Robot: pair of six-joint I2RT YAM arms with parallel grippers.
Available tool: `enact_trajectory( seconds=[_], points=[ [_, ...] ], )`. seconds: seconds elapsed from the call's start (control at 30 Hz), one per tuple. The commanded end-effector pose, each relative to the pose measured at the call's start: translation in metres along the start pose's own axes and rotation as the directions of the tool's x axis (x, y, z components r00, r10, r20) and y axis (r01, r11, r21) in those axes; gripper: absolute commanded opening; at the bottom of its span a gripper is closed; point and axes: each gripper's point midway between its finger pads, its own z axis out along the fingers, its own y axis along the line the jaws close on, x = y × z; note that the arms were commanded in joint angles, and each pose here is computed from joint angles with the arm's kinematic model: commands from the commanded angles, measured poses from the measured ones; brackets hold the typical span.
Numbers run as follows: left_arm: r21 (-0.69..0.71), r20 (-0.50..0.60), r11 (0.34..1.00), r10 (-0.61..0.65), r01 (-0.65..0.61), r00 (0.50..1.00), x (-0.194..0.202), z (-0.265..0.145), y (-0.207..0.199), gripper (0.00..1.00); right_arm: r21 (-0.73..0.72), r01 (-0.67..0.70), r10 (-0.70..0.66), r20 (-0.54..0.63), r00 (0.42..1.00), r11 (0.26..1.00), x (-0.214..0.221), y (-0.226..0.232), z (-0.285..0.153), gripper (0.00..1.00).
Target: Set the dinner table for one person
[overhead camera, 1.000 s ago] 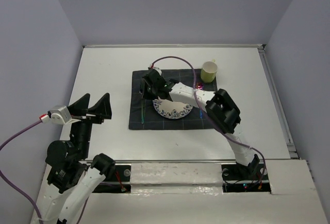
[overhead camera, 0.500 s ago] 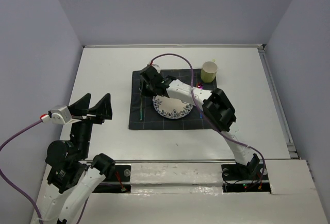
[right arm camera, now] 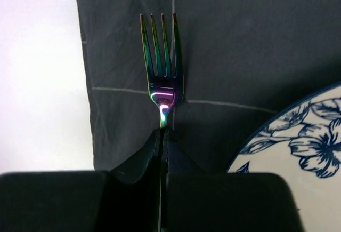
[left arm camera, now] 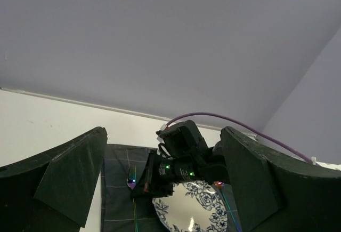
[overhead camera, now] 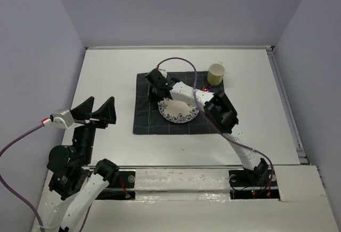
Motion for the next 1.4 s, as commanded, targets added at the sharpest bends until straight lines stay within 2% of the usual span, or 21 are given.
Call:
enact_trajectory(
  seconds=[0.0,0.03,0.13,0.17,0.33,0.4,0.43,0.53,0.7,0.83,0.93,1.03,1.13,1.17,1.2,1.23,1.27,1.3,1.37],
  points=[
    [0.012,0.038,1.0,-0.013,0.012,0.999,-0.009,0.003,-0.004,0.99,0.002,-0.005,0.005,0.053,0.999,1.0,-0.024,0.006,-0.002,0.0],
    [0.013,0.038,1.0,-0.011,0.011,0.999,-0.009,0.003,-0.004,0.99,-0.002,-0.005,0.005,0.057,0.998,1.0,-0.026,0.008,-0.002,0.04],
    [0.012,0.035,1.0,-0.012,0.011,0.999,-0.008,0.004,-0.004,0.99,-0.005,-0.001,0.002,0.051,0.999,1.0,-0.025,0.009,-0.001,0.26],
    [0.014,0.035,1.0,-0.012,0.012,0.999,-0.008,0.004,-0.004,0.99,-0.006,-0.001,0.001,0.048,0.999,1.0,-0.025,0.009,-0.001,0.39],
    [0.013,0.026,1.0,-0.007,0.007,1.0,-0.006,0.005,-0.004,0.99,-0.047,0.004,0.0,0.074,0.997,0.999,-0.038,0.021,-0.024,0.62],
    [0.009,0.024,1.0,-0.005,0.004,1.0,-0.005,0.006,-0.004,0.99,-0.098,0.018,-0.006,0.119,0.993,0.995,-0.055,0.035,-0.049,0.72],
    [0.004,0.023,1.0,-0.003,0.003,1.0,-0.005,0.006,-0.003,0.99,-0.136,0.033,-0.013,0.15,0.989,0.99,-0.065,0.043,-0.06,0.84],
    [-0.019,0.017,1.0,0.006,-0.006,1.0,-0.003,0.008,0.001,0.99,-0.244,0.088,-0.029,0.238,0.971,0.966,-0.085,0.067,-0.112,1.0],
    [-0.048,0.01,0.999,0.013,-0.013,1.0,-0.001,0.009,0.006,0.99,-0.332,0.18,-0.044,0.378,0.925,0.926,-0.098,0.069,-0.207,1.0],
    [-0.058,0.007,0.998,0.018,-0.017,1.0,0.0,0.01,0.007,0.99,-0.366,0.284,-0.054,0.527,0.848,0.886,-0.091,0.029,-0.302,1.0],
    [-0.058,0.005,0.998,0.028,-0.027,1.0,0.0,0.011,0.007,0.99,-0.312,0.312,-0.077,0.586,0.807,0.897,-0.084,-0.006,-0.338,1.0],
    [-0.053,0.012,0.998,0.033,-0.033,0.999,-0.001,0.01,0.007,0.99,-0.3,0.325,-0.049,0.663,0.747,0.897,-0.073,-0.047,-0.392,1.0],
    [-0.063,0.008,0.997,0.039,-0.038,0.999,0.0,0.011,0.009,0.99,-0.299,0.339,0.014,0.768,0.641,0.892,-0.06,-0.094,-0.452,1.0],
    [-0.071,0.011,0.997,0.033,-0.032,0.999,0.0,0.012,0.01,0.99,-0.294,0.297,0.073,0.812,0.58,0.908,-0.056,-0.124,-0.476,1.0],
    [-0.069,0.007,0.997,0.034,-0.033,0.999,0.001,0.013,0.009,0.99,-0.292,0.296,0.07,0.809,0.583,0.91,-0.055,-0.125,-0.475,1.0],
    [-0.069,0.005,0.997,0.039,-0.038,0.999,0.002,0.015,0.009,0.99,-0.316,0.224,0.177,0.857,0.484,0.922,-0.049,-0.165,-0.51,1.0],
    [-0.065,0.0,0.997,0.04,-0.04,0.999,0.004,0.016,0.008,0.99,-0.297,0.221,0.152,0.85,0.504,0.929,-0.044,-0.167,-0.495,1.0],
    [-0.073,0.0,0.997,0.04,-0.04,0.999,0.004,0.018,0.01,0.99,-0.318,0.198,0.2,0.867,0.456,0.927,-0.04,-0.184,-0.511,1.0],
    [-0.056,-0.003,0.998,0.039,-0.039,0.999,0.006,0.019,0.007,0.99,-0.302,0.154,0.202,0.864,0.462,0.941,-0.031,-0.201,-0.495,1.0]
  ],
)
